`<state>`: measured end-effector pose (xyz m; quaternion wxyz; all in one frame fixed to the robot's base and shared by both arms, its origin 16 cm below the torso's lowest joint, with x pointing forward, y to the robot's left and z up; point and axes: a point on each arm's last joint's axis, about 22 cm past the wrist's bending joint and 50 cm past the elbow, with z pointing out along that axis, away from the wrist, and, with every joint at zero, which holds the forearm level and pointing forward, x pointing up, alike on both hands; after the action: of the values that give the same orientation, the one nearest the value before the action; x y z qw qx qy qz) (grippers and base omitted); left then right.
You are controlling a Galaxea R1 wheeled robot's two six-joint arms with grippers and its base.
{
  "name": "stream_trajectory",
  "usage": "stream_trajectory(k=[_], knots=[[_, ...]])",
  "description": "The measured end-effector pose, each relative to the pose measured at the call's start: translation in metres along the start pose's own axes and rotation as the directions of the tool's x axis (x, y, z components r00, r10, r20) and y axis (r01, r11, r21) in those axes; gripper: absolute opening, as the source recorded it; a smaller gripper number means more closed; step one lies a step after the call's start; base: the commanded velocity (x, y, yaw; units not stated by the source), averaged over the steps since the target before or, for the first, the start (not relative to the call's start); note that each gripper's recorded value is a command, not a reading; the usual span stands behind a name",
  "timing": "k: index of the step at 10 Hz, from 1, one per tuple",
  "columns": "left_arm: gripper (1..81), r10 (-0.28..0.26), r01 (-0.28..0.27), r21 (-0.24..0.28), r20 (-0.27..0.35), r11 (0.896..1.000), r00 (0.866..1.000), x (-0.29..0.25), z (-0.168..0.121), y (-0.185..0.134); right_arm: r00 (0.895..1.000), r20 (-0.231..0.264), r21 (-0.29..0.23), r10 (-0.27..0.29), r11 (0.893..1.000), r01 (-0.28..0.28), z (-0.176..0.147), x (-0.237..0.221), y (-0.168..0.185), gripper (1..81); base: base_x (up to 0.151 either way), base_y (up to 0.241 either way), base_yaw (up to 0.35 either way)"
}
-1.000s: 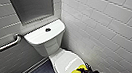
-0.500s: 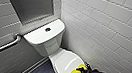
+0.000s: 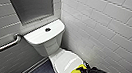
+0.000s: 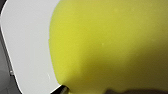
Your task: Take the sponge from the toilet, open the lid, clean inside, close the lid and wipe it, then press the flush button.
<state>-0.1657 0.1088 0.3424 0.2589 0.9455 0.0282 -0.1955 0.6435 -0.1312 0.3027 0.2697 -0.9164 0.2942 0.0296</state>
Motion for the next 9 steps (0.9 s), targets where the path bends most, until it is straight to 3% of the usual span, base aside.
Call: stream_trajectory(k=[4, 5, 6, 9], knots=[[81.1, 0.002, -0.002, -0.001, -0.001, 1.0, 1.0, 0.001, 0.0, 0.0, 1.0, 0.002, -0.003, 0.005, 1.0, -0.005, 0.001, -0.002, 0.0, 81.1, 0.0, 0.0, 0.0], [81.1, 0.001, -0.001, -0.001, -0.004, 1.0, 1.0, 0.001, 0.001, 0.0, 1.0, -0.022, -0.006, -0.019, 1.0, 0.019, 0.003, -0.002, 0.008, 1.0, 0.0, 0.0, 0.0], [81.1, 0.0, 0.0, -0.003, -0.002, 1.0, 1.0, 0.0, 0.001, 0.002, 0.999, -0.052, 0.012, -0.016, 1.0, 0.017, 0.006, -0.002, 0.016, 1.0, 0.0, 0.0, 0.0], [81.1, -0.001, 0.001, -0.003, -0.001, 1.0, 1.0, 0.0, 0.001, 0.002, 0.997, -0.055, 0.036, -0.051, 0.998, 0.053, 0.002, -0.002, 0.01, 1.0, 0.0, 0.0, 0.0]])
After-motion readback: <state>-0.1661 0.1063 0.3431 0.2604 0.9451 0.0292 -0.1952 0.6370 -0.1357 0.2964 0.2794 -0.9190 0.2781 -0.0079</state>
